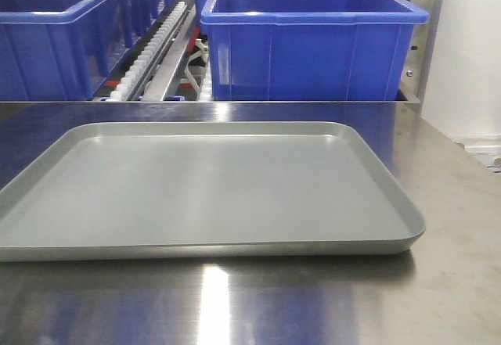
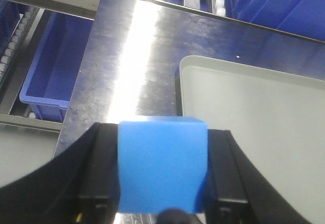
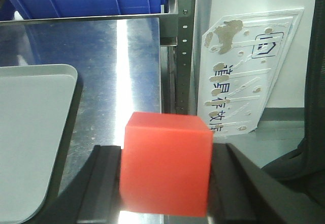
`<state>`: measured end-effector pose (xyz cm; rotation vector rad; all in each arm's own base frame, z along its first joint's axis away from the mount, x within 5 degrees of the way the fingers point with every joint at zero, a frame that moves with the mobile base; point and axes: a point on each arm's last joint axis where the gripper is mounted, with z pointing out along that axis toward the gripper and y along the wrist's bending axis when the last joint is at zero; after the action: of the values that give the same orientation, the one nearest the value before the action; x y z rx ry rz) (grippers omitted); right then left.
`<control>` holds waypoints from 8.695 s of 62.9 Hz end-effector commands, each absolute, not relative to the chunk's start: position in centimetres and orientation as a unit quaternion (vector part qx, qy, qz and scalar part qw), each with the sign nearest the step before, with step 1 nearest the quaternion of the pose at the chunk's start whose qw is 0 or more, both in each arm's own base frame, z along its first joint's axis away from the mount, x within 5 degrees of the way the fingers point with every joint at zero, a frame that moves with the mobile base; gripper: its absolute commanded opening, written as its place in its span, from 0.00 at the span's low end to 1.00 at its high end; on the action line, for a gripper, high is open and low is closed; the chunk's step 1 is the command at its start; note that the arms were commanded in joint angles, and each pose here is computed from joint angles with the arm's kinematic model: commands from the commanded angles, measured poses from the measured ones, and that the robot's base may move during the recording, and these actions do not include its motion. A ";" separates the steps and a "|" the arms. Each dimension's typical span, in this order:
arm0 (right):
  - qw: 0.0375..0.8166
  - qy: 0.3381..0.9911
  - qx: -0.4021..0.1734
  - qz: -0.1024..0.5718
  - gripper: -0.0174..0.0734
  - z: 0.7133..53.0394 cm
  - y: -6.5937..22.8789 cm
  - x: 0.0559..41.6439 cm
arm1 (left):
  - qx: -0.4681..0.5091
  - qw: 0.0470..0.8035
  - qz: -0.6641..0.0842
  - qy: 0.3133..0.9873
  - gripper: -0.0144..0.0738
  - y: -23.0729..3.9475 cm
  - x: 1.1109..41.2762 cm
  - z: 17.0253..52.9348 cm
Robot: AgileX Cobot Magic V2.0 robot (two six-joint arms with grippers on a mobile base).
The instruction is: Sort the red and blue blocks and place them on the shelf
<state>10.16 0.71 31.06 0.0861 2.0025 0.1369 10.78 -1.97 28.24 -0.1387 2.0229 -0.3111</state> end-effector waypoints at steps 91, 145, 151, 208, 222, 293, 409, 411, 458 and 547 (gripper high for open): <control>0.581 0.811 0.033 0.057 0.25 32.6 0.6 10.4 | -0.044 0.570 -0.127 0.810 0.30 -1.9 11.1 29.9; 0.581 0.811 0.033 0.057 0.25 32.6 0.6 10.4 | -0.044 0.570 -0.127 0.810 0.30 -1.9 11.1 29.9; 0.581 0.811 0.033 0.057 0.25 32.6 0.6 10.4 | -0.044 0.570 -0.127 0.810 0.30 -1.9 11.1 29.9; 0.581 0.811 0.033 0.057 0.25 32.6 0.6 10.4 | -0.044 0.570 -0.127 0.810 0.30 -1.9 11.1 29.9; 0.581 0.811 0.033 0.057 0.25 32.6 0.6 10.4 | -0.044 0.570 -0.127 0.810 0.30 -1.9 11.1 29.9; 0.581 0.811 0.033 0.057 0.25 32.6 0.6 10.4 | -0.044 0.570 -0.127 0.810 0.30 -1.9 11.1 29.9; 0.581 0.811 0.033 0.057 0.25 32.6 0.6 10.4 | -0.044 0.570 -0.127 0.810 0.30 -1.9 11.1 29.9; 0.581 0.811 0.033 0.057 0.25 32.6 0.6 10.4 | -0.044 0.570 -0.127 0.810 0.30 -1.9 11.1 29.9; 0.581 0.811 0.033 0.057 0.25 32.6 0.6 10.4 | -0.044 0.570 -0.127 0.811 0.30 -1.9 11.1 29.9; 0.581 0.811 0.033 0.057 0.25 32.6 0.6 10.4 | -0.044 0.570 -0.127 0.811 0.30 -1.9 11.1 29.9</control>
<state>10.13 0.71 31.08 0.0859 2.0009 0.1370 10.72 -1.80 28.21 -0.1117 2.0141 -0.2720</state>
